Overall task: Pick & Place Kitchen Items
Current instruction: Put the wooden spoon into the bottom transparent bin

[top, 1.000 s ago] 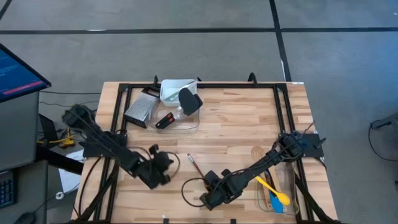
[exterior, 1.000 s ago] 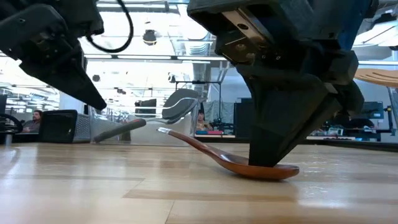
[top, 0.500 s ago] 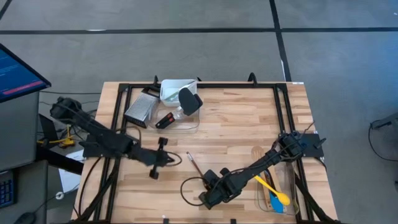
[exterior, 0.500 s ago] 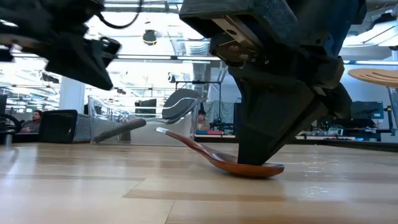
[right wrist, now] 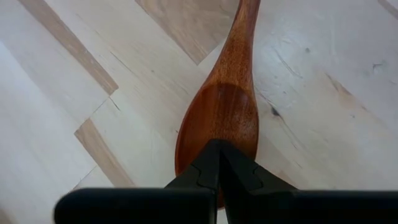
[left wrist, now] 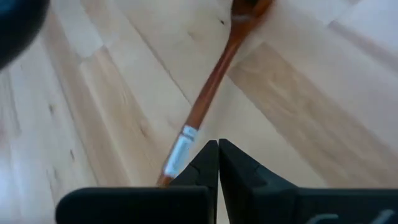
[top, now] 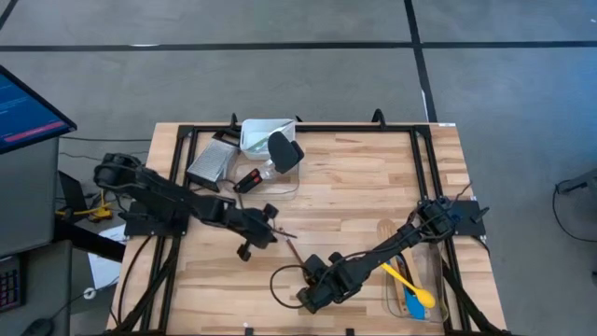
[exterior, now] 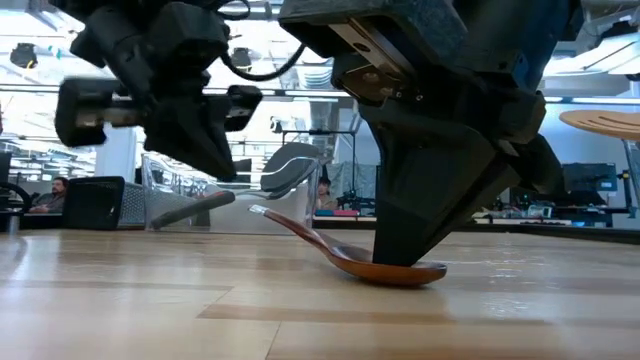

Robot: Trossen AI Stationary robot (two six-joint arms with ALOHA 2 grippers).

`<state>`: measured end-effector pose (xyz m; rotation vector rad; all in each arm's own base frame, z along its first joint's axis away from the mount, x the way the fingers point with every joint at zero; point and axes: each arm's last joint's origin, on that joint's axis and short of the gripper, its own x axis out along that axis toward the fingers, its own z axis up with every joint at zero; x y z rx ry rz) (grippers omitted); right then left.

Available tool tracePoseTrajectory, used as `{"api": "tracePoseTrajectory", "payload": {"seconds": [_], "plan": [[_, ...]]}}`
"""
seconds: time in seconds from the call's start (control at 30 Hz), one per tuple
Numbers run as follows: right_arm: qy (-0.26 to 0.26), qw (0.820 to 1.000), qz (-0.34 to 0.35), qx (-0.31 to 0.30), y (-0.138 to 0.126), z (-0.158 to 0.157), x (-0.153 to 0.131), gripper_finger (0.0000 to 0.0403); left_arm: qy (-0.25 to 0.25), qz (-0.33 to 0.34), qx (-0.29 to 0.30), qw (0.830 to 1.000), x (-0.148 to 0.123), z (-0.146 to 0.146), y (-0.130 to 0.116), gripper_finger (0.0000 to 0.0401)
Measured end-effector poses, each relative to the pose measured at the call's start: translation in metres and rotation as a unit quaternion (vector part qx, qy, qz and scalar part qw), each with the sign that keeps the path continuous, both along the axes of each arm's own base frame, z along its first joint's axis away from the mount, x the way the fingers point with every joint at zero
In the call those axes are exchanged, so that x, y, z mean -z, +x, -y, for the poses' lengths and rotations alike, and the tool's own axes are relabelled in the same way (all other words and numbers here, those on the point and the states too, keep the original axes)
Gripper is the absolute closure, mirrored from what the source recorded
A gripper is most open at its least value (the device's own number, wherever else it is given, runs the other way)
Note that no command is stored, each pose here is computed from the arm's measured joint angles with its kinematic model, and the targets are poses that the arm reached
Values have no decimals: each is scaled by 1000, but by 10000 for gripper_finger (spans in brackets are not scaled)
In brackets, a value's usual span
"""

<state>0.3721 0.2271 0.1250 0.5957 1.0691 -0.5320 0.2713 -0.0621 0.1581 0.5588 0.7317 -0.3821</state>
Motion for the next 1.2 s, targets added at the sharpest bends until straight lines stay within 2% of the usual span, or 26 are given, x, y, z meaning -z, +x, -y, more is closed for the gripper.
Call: {"api": "tracePoseTrajectory", "payload": {"seconds": [0.1, 0.23, 0.73, 0.93, 1.2], "plan": [[3, 1000, 3, 0, 1, 0, 0, 403, 52, 4, 15, 999, 1, 3, 11, 400], [6, 1000, 7, -1, 1, -1, 0, 403, 79, 21, 33, 996, -7, 5, 21, 400], [7, 1000, 8, -1, 1, -1, 0, 403, 81, 29, 32, 996, -12, 5, 25, 383], [9, 1000, 10, -1, 2, -2, 0, 403, 79, 29, 29, 996, -12, 5, 25, 347], [5, 1000, 10, -13, 2, -2, 0, 403, 66, 20, 16, 997, -8, 6, 25, 275]]}}
